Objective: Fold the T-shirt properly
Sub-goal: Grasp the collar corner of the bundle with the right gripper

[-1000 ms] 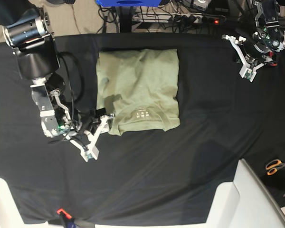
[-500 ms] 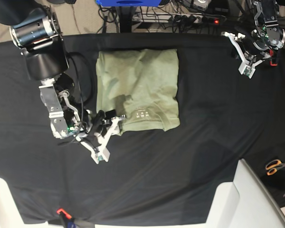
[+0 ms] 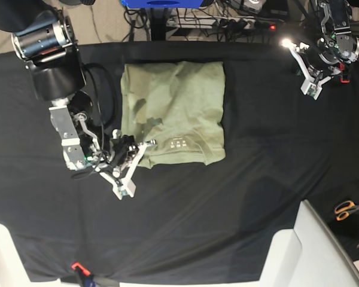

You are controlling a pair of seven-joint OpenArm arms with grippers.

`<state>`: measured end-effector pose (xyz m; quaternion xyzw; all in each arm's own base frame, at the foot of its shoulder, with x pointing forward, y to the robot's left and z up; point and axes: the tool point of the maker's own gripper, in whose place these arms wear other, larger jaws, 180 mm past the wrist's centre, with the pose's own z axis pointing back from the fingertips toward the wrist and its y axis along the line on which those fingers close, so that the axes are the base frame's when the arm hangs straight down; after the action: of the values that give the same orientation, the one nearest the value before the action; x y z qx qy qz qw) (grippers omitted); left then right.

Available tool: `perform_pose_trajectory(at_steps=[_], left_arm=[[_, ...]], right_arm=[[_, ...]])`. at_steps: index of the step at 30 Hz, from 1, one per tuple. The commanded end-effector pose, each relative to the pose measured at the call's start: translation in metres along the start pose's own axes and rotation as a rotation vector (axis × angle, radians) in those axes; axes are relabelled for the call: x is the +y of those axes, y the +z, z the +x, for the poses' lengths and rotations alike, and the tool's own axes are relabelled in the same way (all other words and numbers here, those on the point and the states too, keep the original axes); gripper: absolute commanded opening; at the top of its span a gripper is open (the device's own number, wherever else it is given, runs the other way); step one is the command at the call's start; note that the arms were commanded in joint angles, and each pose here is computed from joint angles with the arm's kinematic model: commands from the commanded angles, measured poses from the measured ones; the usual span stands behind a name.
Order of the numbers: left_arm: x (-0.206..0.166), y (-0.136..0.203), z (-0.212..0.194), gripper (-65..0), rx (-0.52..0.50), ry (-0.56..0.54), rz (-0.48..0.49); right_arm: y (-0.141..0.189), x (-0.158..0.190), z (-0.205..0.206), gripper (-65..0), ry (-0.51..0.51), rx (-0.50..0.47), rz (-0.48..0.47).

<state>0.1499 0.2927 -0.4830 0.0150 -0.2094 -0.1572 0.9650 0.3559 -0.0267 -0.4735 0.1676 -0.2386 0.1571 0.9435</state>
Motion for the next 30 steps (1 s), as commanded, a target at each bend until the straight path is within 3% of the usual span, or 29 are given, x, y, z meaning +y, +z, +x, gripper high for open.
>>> perform_pose_trajectory(at_steps=[1, 12, 20, 22, 25, 26, 30], left_arm=[[0.007, 0.003, 0.003, -65.0, -0.006, -0.011, 0.014], [0.008, 0.004, 0.002, -65.0, -0.004, -0.008, 0.019], [0.008, 0.004, 0.002, -65.0, -0.004, -0.011, 0.016], [0.007, 0.003, 0.003, -65.0, -0.004, -0.012, 0.015], [0.007, 0.003, 0.004, -65.0, -0.005, -0.013, 0.015], [0.007, 0.003, 0.004, -65.0, -0.005, -0.013, 0.015], [0.008, 0.003, 0.004, -65.0, -0.006, -0.014, 0.016]], right_arm=[[0.007, -0.002, 0.026, -64.8, 0.012, -0.064, 0.0], [0.01, -0.009, 0.037, -64.8, 0.015, -0.106, -0.017], [0.015, -0.03, 0.042, -63.6, -0.031, -0.112, -0.094], [0.016, -0.03, 0.04, -56.1, -0.044, -0.108, -0.088], [0.018, -0.034, 0.035, -32.1, -0.112, -0.077, -0.081], [0.018, -0.033, 0.037, -27.2, -0.132, -0.086, -0.074], [0.019, -0.036, 0.036, -29.0, -0.146, -0.095, -0.021]])
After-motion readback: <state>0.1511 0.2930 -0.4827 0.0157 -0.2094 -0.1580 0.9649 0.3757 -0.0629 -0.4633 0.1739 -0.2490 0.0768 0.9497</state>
